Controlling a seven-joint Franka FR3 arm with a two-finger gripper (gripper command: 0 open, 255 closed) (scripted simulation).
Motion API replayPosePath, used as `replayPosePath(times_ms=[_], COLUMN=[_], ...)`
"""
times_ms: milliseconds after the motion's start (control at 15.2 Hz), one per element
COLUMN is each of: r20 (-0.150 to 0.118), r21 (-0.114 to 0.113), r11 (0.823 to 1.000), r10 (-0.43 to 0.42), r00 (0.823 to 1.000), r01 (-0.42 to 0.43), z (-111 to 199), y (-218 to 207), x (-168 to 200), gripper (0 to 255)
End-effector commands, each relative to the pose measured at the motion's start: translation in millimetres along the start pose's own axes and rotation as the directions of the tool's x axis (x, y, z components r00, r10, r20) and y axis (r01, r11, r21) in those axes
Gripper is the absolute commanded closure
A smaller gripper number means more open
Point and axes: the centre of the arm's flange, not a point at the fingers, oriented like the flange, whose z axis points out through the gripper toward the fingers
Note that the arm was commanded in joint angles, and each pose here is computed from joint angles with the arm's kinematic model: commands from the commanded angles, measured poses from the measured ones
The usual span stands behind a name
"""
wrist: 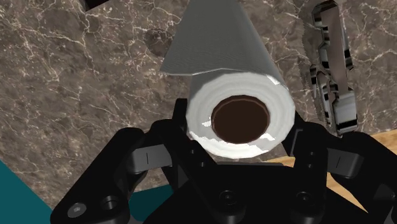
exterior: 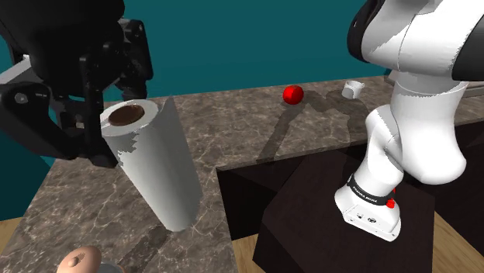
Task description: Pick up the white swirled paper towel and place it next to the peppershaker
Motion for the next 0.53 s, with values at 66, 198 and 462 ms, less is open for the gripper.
replayPosePath(times_ms=[66,198,462], r20=[-0.001,-0.001,-0.001], r21=[0.0,0.0,0.0], r11=[1.0,1.0,1.0], r10=[0.001,0.001,0.001], r00=[1.0,1.0,1.0], r01=[-0.001,-0.001,-0.001], z=[15.2,25.7,46.8], y=[-3.1,-3.7,-4.9], x=[-0.9,-1.5,-2.7], gripper=[255,255,255])
